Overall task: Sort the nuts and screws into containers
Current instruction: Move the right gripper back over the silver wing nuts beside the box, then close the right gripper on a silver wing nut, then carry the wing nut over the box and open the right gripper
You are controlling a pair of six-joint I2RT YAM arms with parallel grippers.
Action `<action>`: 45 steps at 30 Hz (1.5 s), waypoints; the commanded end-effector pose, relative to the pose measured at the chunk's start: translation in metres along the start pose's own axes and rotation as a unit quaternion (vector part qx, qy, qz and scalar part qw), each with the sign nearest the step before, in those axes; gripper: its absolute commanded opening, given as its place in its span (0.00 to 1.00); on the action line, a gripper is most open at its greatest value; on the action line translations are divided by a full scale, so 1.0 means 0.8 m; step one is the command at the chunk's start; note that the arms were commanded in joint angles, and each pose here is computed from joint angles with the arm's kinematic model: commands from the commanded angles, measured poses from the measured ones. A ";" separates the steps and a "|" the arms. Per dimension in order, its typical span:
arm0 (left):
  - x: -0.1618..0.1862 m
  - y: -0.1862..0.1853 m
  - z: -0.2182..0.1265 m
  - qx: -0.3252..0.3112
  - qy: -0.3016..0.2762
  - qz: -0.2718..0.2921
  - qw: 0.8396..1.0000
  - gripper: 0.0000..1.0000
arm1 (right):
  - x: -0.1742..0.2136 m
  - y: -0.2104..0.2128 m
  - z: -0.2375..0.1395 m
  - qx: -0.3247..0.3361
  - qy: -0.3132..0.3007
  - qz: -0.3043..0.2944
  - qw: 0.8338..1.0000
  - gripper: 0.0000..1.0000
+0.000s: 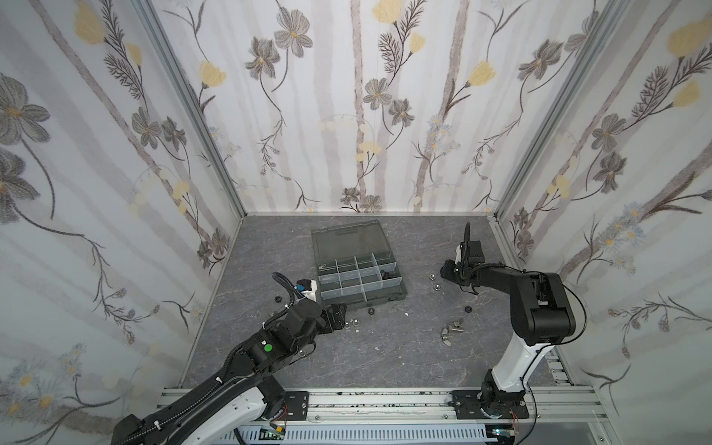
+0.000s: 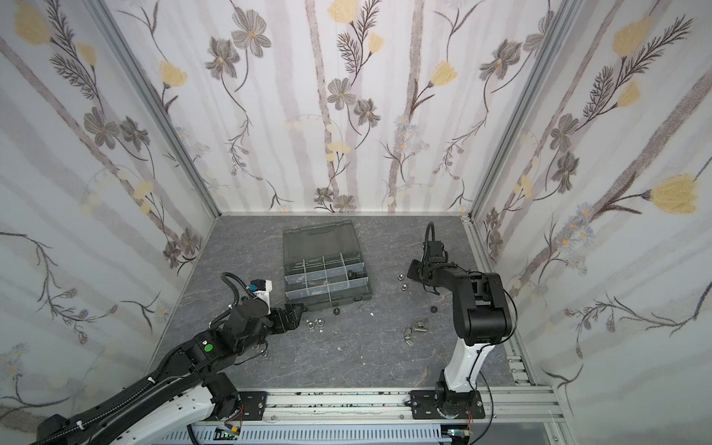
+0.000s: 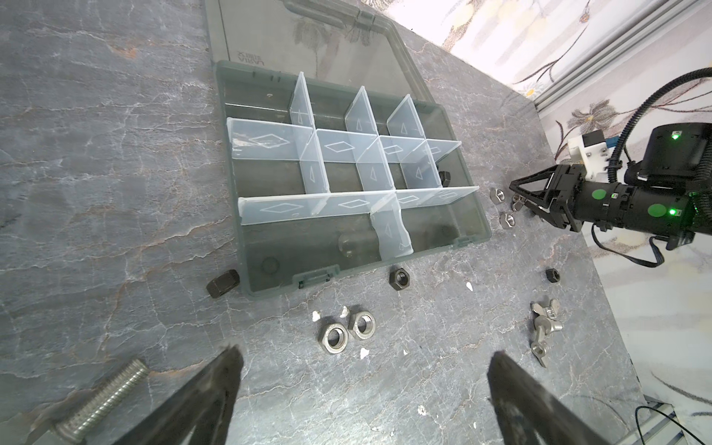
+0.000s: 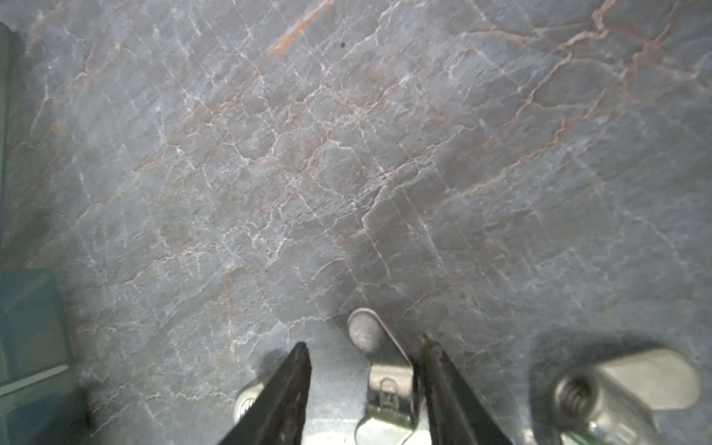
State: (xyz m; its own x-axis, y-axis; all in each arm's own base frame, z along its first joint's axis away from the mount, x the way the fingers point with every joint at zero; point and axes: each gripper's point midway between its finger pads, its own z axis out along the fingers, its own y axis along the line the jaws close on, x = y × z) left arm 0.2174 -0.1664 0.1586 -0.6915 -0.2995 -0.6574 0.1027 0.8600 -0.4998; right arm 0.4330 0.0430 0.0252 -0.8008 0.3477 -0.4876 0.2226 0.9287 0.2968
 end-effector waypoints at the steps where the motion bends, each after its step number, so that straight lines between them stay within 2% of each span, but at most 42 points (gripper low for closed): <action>1: -0.003 0.004 0.000 -0.005 -0.008 -0.005 1.000 1.00 | 0.012 -0.020 0.000 0.053 0.013 -0.014 0.998 0.43; 15: -0.004 0.001 0.004 -0.007 -0.007 -0.007 1.000 1.00 | 0.014 -0.025 -0.005 0.086 0.007 -0.034 0.996 0.14; 29: -0.007 -0.003 0.005 -0.007 -0.006 -0.006 1.000 1.00 | -0.005 0.010 -0.033 0.044 -0.020 -0.044 0.998 0.08; 35: 0.000 0.003 0.008 -0.013 -0.002 -0.003 1.000 1.00 | -0.009 0.058 -0.052 -0.006 -0.035 -0.065 0.997 0.07; 45: 0.003 0.004 0.009 -0.012 0.002 -0.012 1.000 1.00 | 0.007 0.185 -0.074 -0.096 -0.026 -0.133 0.986 0.06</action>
State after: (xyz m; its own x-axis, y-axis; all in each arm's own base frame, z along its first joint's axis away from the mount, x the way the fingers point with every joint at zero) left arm 0.2191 -0.1685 0.1465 -0.7147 -0.2874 -0.6377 0.0792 0.8726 -0.4820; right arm 0.4281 0.1551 0.1093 -0.7806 0.1284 -0.6117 -0.0652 0.9566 0.2840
